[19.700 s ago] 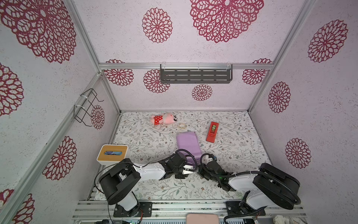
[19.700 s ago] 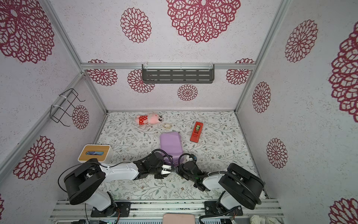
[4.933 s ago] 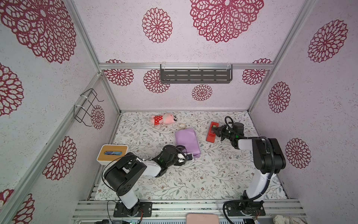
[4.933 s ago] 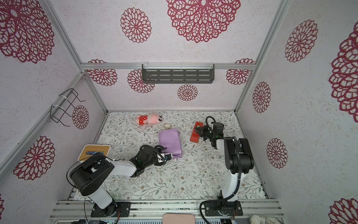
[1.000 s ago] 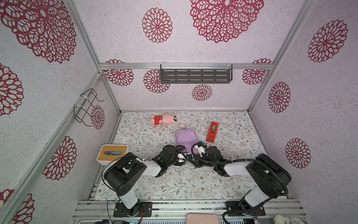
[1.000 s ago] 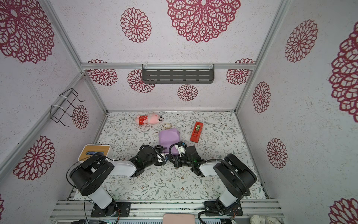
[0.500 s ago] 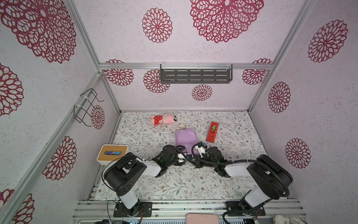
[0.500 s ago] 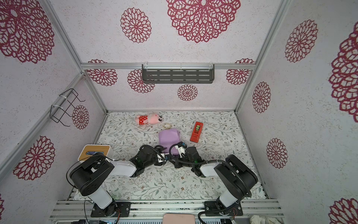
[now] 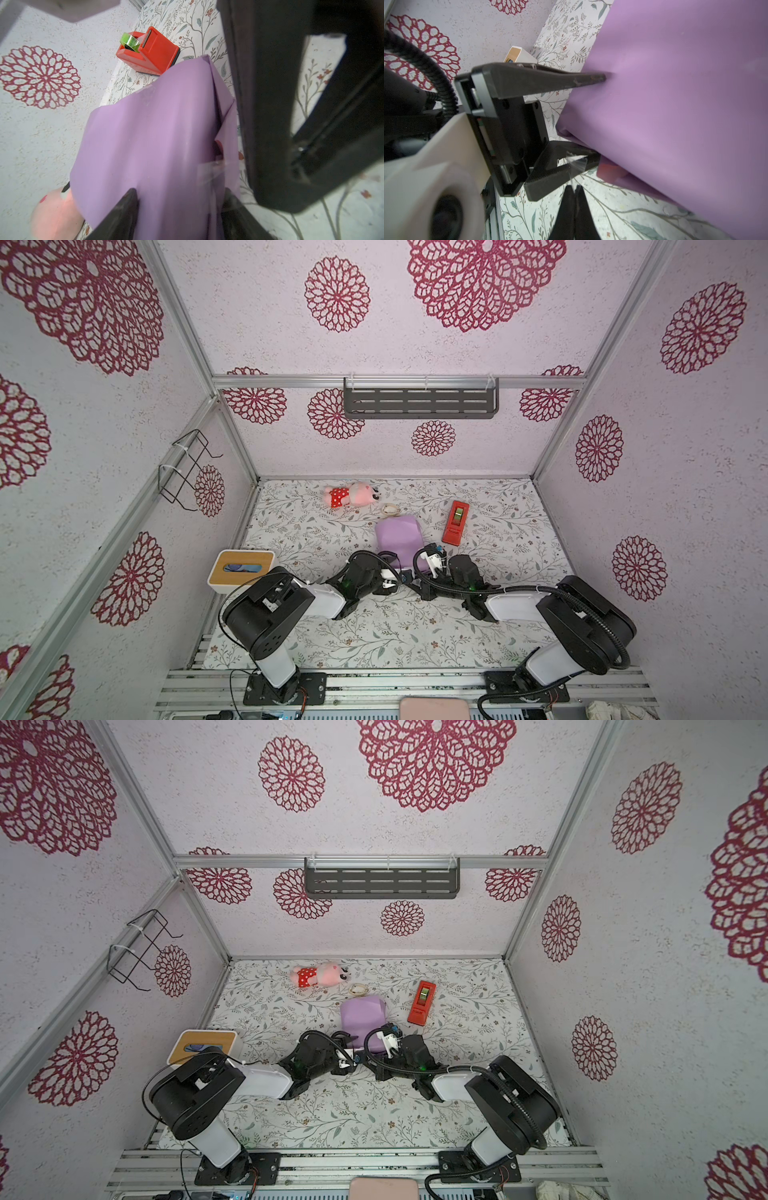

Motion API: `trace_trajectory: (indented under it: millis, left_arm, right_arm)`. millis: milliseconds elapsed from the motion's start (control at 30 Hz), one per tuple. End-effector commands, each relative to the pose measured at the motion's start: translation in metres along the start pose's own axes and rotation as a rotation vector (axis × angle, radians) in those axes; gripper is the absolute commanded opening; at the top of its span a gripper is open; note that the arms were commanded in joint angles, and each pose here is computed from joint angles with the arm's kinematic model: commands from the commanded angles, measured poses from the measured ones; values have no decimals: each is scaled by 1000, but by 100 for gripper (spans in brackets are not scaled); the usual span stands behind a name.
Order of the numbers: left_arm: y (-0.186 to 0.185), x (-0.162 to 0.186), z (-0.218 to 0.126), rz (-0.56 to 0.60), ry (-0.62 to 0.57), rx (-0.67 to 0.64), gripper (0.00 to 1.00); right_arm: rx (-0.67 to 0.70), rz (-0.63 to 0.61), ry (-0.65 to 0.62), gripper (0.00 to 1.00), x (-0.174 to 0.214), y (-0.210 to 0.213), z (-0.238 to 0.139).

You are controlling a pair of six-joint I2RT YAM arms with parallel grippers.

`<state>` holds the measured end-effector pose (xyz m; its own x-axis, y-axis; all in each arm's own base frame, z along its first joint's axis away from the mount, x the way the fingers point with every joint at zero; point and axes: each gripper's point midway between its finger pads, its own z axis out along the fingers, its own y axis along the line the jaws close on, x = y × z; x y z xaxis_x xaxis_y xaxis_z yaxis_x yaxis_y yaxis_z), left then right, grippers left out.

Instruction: Wrap the gift box in paper

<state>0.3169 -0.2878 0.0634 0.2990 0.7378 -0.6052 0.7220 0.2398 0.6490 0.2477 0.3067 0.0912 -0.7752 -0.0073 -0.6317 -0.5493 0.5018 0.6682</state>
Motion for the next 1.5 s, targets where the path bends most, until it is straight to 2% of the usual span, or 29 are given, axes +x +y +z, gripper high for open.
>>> trace_trajectory:
  millis: [0, 1467]
  left_arm:
    - [-26, 27, -2, -23, 88, 95, 64]
    - [-26, 27, -2, -24, 89, 95, 64]
  right_arm:
    - [-19, -54, -44, 0, -18, 6, 4]
    - [102, -16, 13, 0, -13, -29, 15]
